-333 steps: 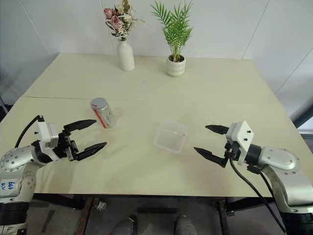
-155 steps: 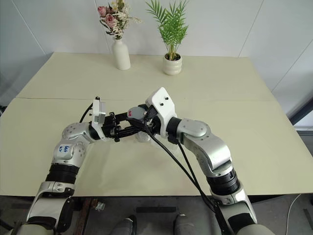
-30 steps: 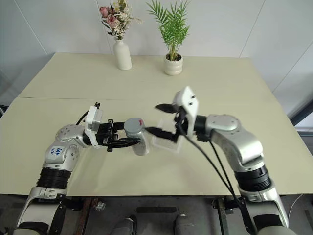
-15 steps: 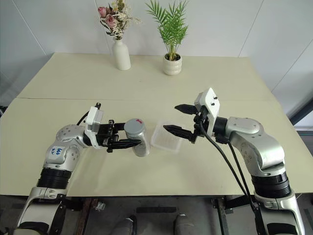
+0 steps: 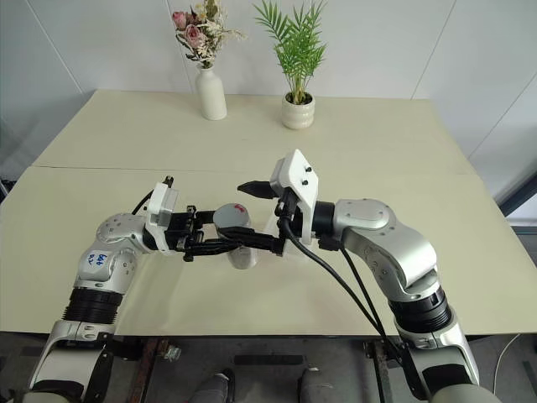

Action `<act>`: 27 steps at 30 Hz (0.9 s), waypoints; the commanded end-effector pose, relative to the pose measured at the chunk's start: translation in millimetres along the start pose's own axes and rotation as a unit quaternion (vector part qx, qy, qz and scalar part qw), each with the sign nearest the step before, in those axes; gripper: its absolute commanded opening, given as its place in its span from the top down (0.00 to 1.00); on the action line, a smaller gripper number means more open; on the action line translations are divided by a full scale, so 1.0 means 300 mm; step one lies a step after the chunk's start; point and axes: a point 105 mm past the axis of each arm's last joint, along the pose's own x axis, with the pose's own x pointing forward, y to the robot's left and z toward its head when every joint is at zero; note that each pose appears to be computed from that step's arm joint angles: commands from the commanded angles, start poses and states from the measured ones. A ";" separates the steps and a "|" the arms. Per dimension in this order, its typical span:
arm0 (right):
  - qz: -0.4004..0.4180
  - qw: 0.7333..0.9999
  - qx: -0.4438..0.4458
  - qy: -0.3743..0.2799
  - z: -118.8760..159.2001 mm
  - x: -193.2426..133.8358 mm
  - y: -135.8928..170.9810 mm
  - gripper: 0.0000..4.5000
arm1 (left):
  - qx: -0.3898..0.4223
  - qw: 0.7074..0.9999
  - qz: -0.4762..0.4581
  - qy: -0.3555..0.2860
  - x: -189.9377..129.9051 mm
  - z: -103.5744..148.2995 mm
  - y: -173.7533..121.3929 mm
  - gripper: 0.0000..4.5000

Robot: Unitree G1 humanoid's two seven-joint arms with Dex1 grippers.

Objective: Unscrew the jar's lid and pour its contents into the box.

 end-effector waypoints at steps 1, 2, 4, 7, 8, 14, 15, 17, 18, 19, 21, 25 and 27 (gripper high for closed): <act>-0.008 1.000 -0.028 -0.004 0.018 0.029 -0.012 0.01 | 0.020 1.000 -0.005 0.000 0.004 0.029 0.003 0.47; -0.010 1.000 -0.029 -0.004 0.017 0.034 -0.015 0.01 | 0.020 1.000 -0.006 0.000 0.004 0.030 0.003 0.47; -0.011 1.000 -0.028 -0.006 0.017 0.045 -0.018 0.01 | 0.020 1.000 -0.006 0.000 0.004 0.030 0.004 0.47; -0.010 1.000 -0.026 -0.007 0.015 0.057 -0.020 0.01 | 0.021 1.000 -0.006 0.000 0.005 0.031 0.005 0.47; -0.010 1.000 -0.026 -0.007 0.013 0.061 -0.022 0.01 | 0.022 1.000 -0.007 0.000 0.005 0.032 0.005 0.47; -0.012 1.000 -0.026 -0.006 0.010 0.065 -0.029 0.01 | 0.022 1.000 -0.006 0.001 0.004 0.032 0.005 0.47; -0.012 1.000 -0.026 -0.006 0.009 0.065 -0.029 0.01 | 0.022 1.000 -0.006 0.001 0.004 0.032 0.005 0.47; -0.011 1.000 -0.026 -0.005 0.008 0.065 -0.028 0.01 | 0.022 1.000 -0.005 0.001 0.004 0.032 0.005 0.47; -0.011 1.000 -0.026 -0.004 0.008 0.063 -0.027 0.01 | 0.022 1.000 -0.005 0.001 0.004 0.032 0.005 0.47; -0.011 1.000 -0.026 -0.004 0.007 0.061 -0.028 0.01 | 0.022 1.000 -0.005 0.001 0.003 0.032 0.005 0.47; -0.013 1.000 -0.026 -0.001 0.004 0.054 -0.031 0.01 | 0.022 1.000 -0.004 0.001 0.003 0.033 0.005 0.47; -0.024 0.999 -0.029 0.005 0.002 0.025 -0.049 0.01 | 0.022 1.000 -0.003 0.000 0.002 0.033 0.006 0.47; -0.026 0.999 -0.030 0.008 0.001 0.011 -0.055 0.01 | 0.022 1.000 -0.002 0.000 0.002 0.032 0.006 0.47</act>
